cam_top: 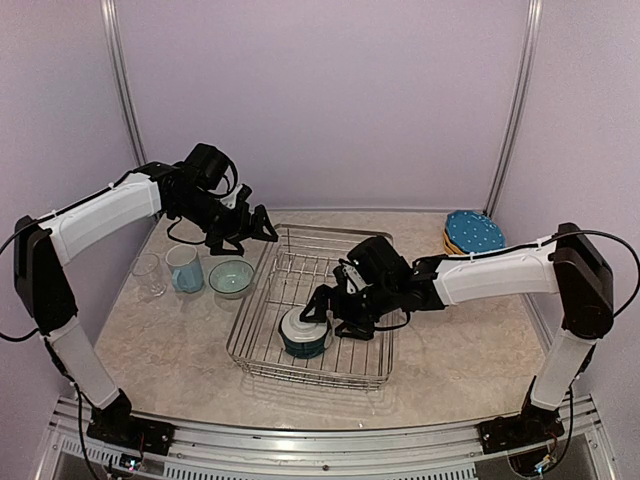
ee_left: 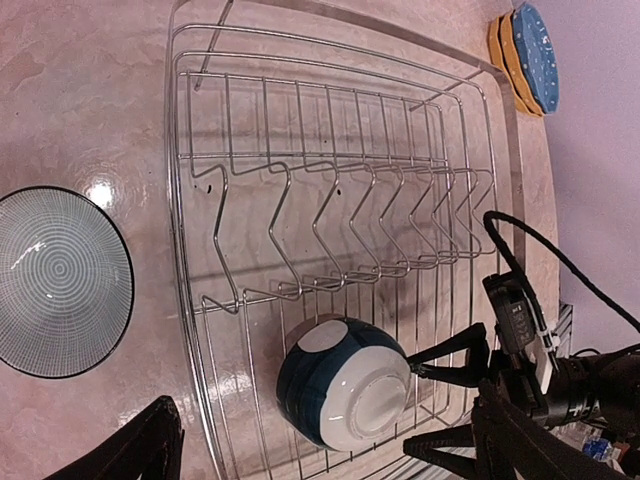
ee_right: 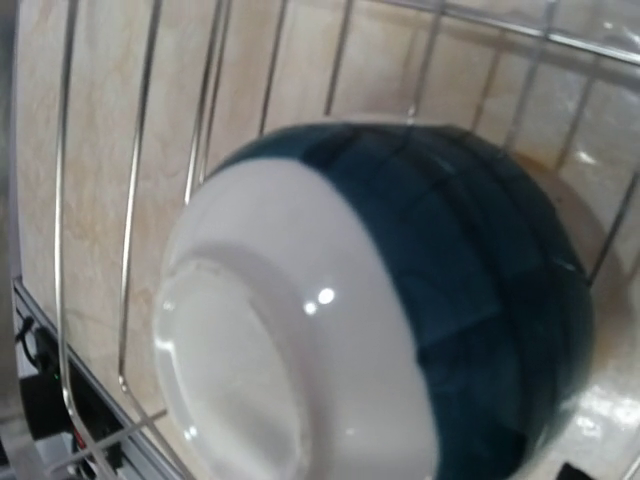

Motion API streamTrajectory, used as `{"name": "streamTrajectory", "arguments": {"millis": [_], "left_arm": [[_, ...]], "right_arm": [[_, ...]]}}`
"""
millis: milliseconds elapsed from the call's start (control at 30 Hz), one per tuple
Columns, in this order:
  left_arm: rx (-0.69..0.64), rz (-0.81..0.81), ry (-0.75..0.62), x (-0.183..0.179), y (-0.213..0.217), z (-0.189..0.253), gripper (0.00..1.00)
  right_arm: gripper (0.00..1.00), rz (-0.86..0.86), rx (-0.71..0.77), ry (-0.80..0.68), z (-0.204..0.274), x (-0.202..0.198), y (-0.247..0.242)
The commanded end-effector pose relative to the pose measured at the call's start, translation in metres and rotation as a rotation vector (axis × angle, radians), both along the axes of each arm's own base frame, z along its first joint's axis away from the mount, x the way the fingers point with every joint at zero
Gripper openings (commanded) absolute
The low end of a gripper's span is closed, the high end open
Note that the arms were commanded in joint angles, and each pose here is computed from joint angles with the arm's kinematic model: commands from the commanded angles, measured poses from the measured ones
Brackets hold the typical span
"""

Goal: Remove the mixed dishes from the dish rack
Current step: Grab the bowl from the dish rack.

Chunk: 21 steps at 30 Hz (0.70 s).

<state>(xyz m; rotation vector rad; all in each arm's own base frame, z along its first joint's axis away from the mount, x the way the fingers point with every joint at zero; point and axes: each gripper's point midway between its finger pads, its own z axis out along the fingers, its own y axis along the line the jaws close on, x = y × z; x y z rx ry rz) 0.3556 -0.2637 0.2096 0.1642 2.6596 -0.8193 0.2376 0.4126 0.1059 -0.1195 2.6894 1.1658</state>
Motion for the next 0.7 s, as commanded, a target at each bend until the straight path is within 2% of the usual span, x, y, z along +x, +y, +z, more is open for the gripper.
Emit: {"name": "streamTrajectory", "arguments": {"millis": [0,233,667], "left_arm": [[0.018,-0.013,-0.008,0.001,-0.001,-0.004,0.96],[0.024,-0.012,-0.008,0.001,0.000,-0.005,0.96],[0.029,-0.013,-0.007,0.001,0.000,-0.006,0.96]], "right_arm": [[1.00,-0.088,-0.061,0.081,-0.023,0.004,-0.011],[1.00,-0.120,-0.100,0.122,-0.038,0.008,-0.009],[1.00,-0.116,-0.021,0.150,-0.041,0.011,0.009]]}}
